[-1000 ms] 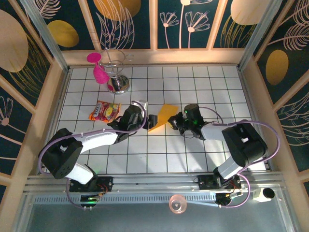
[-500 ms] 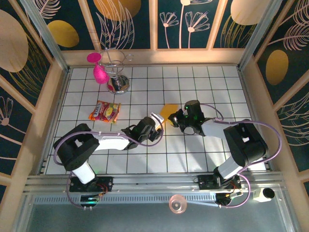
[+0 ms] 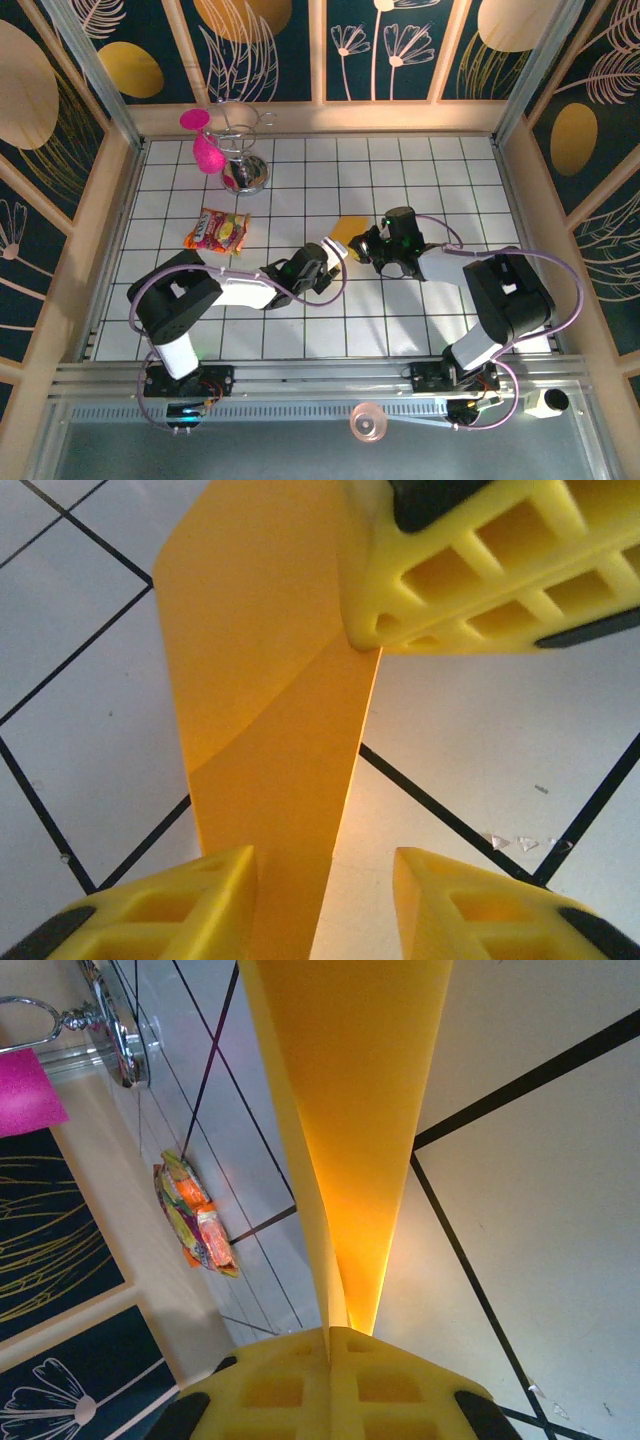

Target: Fold a paper plane with a square sheet of paper (pick it up from the middle)

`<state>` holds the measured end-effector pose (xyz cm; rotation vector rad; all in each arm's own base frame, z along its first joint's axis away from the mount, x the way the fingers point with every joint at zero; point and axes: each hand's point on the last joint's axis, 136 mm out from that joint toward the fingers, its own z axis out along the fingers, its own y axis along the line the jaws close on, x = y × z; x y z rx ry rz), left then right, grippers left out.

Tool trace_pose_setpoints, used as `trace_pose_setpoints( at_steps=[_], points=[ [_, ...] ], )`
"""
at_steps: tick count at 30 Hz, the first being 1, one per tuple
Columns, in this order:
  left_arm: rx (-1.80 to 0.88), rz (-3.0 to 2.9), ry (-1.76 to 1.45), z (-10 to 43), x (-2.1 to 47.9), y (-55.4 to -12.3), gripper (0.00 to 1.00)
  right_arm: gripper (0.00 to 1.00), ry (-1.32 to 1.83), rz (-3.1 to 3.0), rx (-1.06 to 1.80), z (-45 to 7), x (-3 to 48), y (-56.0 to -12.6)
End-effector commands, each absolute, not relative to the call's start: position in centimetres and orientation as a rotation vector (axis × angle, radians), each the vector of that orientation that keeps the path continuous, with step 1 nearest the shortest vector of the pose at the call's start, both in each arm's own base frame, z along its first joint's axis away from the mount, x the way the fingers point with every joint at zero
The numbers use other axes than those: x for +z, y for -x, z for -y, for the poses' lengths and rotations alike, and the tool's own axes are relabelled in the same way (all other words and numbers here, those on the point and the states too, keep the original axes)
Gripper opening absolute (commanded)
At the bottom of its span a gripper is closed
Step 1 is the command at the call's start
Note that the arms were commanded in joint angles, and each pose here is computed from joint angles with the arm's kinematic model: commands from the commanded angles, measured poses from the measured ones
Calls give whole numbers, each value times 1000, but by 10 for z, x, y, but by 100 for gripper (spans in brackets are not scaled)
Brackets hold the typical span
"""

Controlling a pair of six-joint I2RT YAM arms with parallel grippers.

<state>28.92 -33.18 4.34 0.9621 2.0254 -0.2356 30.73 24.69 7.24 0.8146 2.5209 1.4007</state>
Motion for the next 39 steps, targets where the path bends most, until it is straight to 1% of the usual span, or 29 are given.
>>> trace_pose_setpoints(
  at_steps=[1, 12, 14, 16, 18, 20, 24, 28, 34, 39],
  points=[
    [-263, -1974, -952, 344, 54, -294, 37, 0, -797, -2531, 1416, -248, 73, -308],
    [-276, -1992, -954, 345, 48, -293, 20, 0, -789, -2544, 1414, -248, 71, -306],
    [-282, -2000, -956, 345, 46, -292, 17, 7, -784, -2541, 1400, -246, 72, -307],
    [-289, -2005, -958, 345, 44, -290, 14, 18, -777, -2538, 1380, -243, 74, -309],
    [-299, -2011, -956, 345, 42, -289, 12, 33, -776, -2527, 1345, -237, 77, -312],
    [-318, -2013, -953, 345, 42, -286, 9, 45, -776, -2516, 1303, -229, 79, -316],
    [-368, -2020, -939, 347, 45, -282, 5, 58, -776, -2467, 1200, -204, 85, -324],
    [-439, -2045, -923, 351, 44, -277, 2, 63, -741, -2417, 1085, -179, 92, -332],
    [-578, -2126, -862, 358, 39, -273, 0, 64, -726, -2392, 990, -157, 94, -334],
    [-723, -2199, -803, 364, 38, -270, 0, 65, -710, -2396, 981, -153, 90, -332]
  ],
)
